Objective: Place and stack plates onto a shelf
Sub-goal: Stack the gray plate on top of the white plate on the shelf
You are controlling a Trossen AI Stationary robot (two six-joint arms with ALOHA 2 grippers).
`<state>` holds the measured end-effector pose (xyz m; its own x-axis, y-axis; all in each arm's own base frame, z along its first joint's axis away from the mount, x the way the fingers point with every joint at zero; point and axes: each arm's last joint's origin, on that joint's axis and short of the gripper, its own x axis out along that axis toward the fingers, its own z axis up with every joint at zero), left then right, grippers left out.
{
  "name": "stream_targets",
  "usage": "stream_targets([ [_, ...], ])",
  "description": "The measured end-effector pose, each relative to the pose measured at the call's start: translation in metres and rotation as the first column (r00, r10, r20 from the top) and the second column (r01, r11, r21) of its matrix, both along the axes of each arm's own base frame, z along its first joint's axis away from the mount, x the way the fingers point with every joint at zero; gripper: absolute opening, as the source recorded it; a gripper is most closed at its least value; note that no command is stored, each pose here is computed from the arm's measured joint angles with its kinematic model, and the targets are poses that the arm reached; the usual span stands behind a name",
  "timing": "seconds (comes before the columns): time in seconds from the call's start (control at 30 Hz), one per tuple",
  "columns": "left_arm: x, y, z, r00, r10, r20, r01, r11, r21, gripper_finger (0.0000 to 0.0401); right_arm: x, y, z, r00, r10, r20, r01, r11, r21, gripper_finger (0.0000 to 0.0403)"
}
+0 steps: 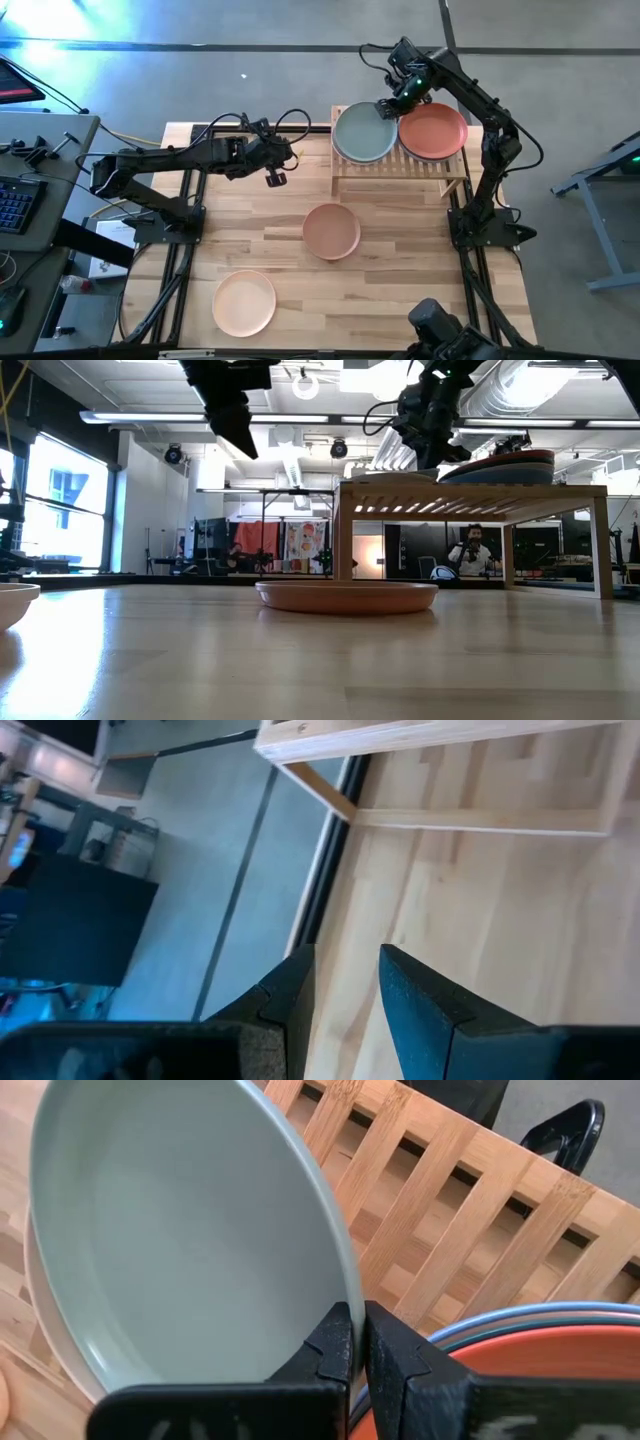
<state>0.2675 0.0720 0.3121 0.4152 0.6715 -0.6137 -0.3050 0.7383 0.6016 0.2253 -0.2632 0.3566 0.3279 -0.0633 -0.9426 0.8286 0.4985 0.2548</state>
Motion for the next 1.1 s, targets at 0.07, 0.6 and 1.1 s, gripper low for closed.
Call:
stream_targets([
  [0.07, 0.0, 0.0, 0.0, 1.0, -0.013, 0.003, 0.013, 1.0, -0.015, 0.0101, 0.0, 0.0, 0.0, 1.0, -0.002, 0.0, 0.002, 1.0, 0.001, 0.0001],
  [0.6, 0.008, 0.007, 0.014, 0.937, 0.184, 0.298, -0.191, 0.982, -0.005, 0.0101, 0.008, 0.008, 0.0, 0.999, -0.046, -0.001, 0.046, 0.999, 0.027, 0.0001],
  [1.1, 0.02, 0.004, 0.025, 0.878, 0.096, 0.469, -0.07, 0.995, -0.074, 0.0101, 0.011, 0.011, 0.0, 0.995, -0.086, -0.051, 0.085, 0.996, -0.015, 0.0001],
])
